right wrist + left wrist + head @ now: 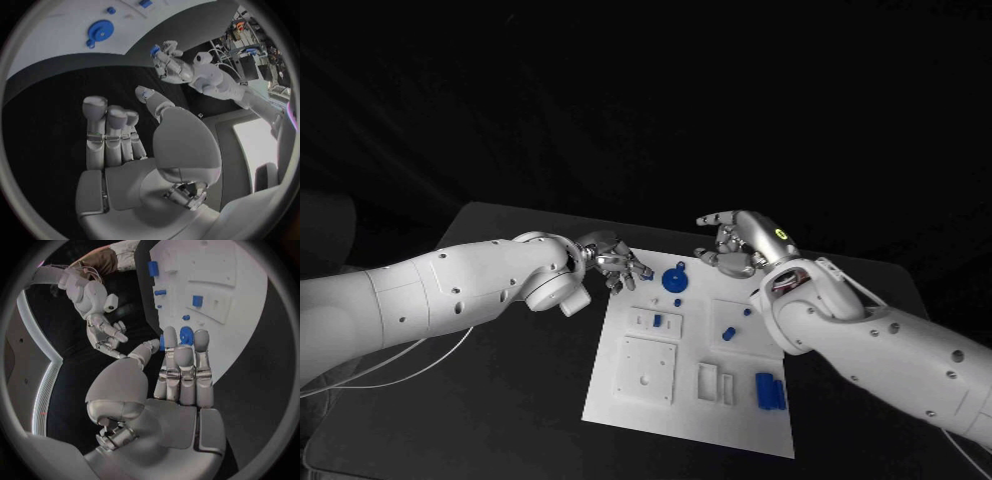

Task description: Assemble the parts on the task board

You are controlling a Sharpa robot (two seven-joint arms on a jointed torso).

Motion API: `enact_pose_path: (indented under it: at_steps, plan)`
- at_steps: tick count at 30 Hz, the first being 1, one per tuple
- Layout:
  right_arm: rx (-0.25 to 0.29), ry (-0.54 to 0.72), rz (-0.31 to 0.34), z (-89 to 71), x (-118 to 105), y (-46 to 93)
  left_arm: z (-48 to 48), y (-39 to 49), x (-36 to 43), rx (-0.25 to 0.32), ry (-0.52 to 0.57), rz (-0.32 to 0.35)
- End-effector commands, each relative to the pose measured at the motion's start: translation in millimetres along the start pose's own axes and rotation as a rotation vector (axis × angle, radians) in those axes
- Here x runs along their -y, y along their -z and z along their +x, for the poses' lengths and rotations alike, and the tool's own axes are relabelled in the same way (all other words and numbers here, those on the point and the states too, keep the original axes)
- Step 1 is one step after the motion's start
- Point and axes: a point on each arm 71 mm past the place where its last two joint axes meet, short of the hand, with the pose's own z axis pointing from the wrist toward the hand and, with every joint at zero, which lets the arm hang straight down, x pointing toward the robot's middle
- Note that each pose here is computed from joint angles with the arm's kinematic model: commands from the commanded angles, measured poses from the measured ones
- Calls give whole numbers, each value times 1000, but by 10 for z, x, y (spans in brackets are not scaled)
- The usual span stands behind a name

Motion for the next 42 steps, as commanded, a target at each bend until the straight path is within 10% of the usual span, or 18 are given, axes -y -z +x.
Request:
enact_pose_path:
  at_steps: [1, 14, 42]
  plan:
    - [-59, -157, 31, -129, 110, -3, 13, 16, -66, 96, -66, -53]
    - [21, -446, 126, -790, 719, -257, 336, 1, -302, 133, -198, -186]
    - [107, -488, 172, -826, 1010, -453, 727, -127, -542, 159, -299, -263]
